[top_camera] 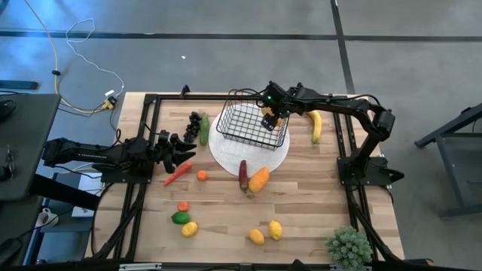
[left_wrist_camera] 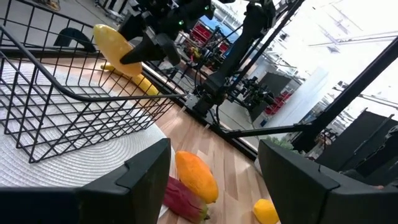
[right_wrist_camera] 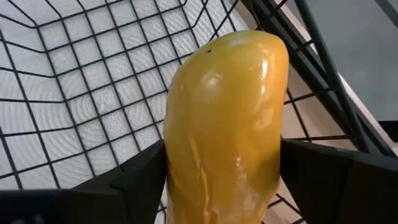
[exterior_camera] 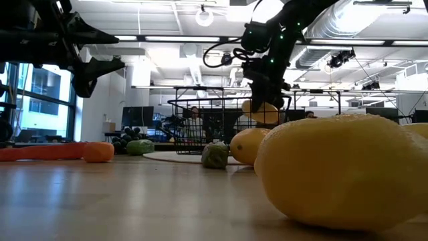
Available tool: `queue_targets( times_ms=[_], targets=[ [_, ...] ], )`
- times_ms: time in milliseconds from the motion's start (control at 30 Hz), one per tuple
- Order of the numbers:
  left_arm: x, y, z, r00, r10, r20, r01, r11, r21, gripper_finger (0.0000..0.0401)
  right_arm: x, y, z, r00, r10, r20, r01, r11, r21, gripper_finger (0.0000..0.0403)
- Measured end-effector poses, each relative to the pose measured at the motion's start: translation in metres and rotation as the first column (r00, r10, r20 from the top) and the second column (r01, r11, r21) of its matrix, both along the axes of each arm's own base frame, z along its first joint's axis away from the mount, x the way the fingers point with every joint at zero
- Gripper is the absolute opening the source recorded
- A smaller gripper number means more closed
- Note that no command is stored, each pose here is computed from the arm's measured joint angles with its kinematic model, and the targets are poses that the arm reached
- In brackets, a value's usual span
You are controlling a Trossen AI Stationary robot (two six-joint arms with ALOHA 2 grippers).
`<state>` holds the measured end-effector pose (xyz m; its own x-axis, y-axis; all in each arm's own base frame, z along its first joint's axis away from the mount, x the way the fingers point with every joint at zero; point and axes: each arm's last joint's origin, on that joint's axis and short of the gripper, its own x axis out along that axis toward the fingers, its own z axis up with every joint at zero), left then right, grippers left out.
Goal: Build produce basket
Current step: Put the right mango into the wire basket, then put the carrot into the wire basket
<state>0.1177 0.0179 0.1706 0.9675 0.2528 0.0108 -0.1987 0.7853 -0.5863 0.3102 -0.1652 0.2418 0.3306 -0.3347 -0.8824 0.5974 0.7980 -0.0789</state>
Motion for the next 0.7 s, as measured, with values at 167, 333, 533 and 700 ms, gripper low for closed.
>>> queue_targets(
  times_ms=[167, 333, 533, 700],
  targets=[
    [0.0, 0.0, 0.0001, 1.0, 0.001, 0.0, -0.001, 1.0, 0.0, 0.0231, 0.0011, 0.0031, -0.0005, 1.0, -0.004, 0.006, 0.004, 1.0, 0.019, 0.0266],
    [0.0, 0.0, 0.0, 1.0, 0.001, 0.001, -0.001, 1.0, -0.001, 0.0231, -0.0008, 0.0003, -0.001, 1.0, -0.025, 0.018, 0.024, 0.999, 0.048, 0.0266],
    [0.0, 0.0001, 0.0, 1.0, 0.004, 0.001, -0.004, 1.0, -0.001, 0.0231, -0.007, -0.002, -0.0033, 0.999, -0.034, -0.016, 0.036, 0.995, 0.091, 0.0284],
    [0.0, 0.0001, 0.0, 1.0, 0.004, 0.001, -0.004, 1.0, -0.001, 0.0231, -0.0088, -0.0047, -0.0033, 0.998, -0.051, -0.027, 0.053, 0.996, 0.074, 0.0302]
  ],
)
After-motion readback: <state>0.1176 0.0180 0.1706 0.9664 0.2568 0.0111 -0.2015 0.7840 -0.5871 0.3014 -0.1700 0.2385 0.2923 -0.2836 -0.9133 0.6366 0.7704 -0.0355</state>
